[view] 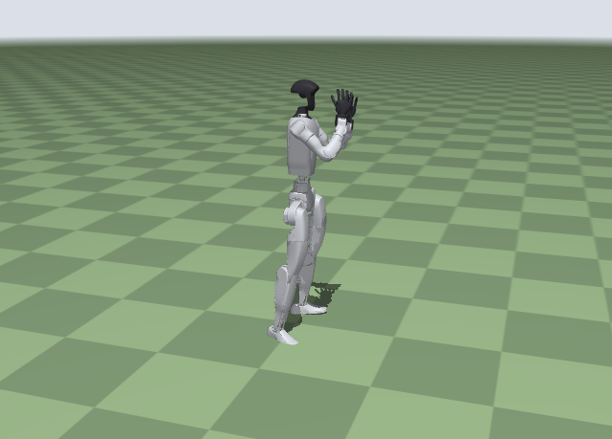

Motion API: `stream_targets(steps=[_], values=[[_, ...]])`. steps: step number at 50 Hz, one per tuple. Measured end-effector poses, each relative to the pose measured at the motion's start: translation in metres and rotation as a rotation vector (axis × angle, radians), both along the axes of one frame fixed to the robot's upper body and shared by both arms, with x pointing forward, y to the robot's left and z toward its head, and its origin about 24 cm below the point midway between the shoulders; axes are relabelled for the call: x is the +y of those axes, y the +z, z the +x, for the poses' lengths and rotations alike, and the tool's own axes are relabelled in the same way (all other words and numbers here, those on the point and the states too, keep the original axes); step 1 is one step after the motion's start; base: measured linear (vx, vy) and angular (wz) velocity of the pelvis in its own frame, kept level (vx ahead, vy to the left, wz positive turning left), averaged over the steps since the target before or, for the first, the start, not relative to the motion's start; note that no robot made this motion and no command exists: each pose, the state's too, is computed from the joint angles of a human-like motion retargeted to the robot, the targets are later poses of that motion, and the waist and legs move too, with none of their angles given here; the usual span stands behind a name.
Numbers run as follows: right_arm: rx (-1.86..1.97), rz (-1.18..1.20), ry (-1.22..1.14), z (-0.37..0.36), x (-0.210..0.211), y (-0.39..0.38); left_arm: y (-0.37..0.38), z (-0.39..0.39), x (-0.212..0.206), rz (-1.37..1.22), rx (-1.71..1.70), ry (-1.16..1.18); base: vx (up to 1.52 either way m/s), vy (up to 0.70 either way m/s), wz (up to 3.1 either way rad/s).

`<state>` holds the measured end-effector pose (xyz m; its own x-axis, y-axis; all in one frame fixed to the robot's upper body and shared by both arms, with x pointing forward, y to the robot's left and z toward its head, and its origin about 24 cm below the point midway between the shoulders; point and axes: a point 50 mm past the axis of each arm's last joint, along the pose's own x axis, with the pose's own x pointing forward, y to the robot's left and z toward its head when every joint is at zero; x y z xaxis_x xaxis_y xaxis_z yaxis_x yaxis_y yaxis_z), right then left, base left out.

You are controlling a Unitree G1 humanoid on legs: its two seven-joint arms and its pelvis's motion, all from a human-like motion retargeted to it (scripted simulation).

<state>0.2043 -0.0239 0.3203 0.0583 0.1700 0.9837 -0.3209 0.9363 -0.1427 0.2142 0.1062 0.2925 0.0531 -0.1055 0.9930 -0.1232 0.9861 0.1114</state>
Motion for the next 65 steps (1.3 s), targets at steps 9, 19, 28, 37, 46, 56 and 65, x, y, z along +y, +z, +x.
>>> stream_targets(steps=[9,19,28,37,46,56,65], values=[[-0.006,0.021,-0.02,0.002,0.001,0.01,-0.023,0.028,0.001,0.01,0.213,-0.049,0.0,0.0,0.0],[0.161,-0.071,-0.042,0.027,0.002,-0.024,0.009,0.002,-0.001,-0.029,-0.027,0.001,0.0,0.0,0.0],[-0.168,0.121,0.041,-0.036,-0.023,0.016,-0.046,0.049,-0.012,0.05,0.416,-0.16,0.0,0.0,0.0],[0.296,-0.092,-0.168,0.052,-0.017,-0.039,0.011,0.0,-0.03,0.037,-0.015,-0.107,0.01,-0.01,-0.29],[-0.134,0.116,-0.117,-0.022,-0.043,0.005,-0.009,0.037,-0.039,0.063,0.205,-0.156,0.0,-0.05,-0.43],[0.091,-0.04,-0.282,0.029,-0.047,-0.018,0.006,0.02,-0.059,0.088,0.111,-0.232,0.01,-0.01,-0.15],[-0.041,0.073,-0.195,0.0,-0.056,-0.001,0.021,0.021,-0.078,0.066,0.049,-0.224,0.01,-0.02,-0.18]])
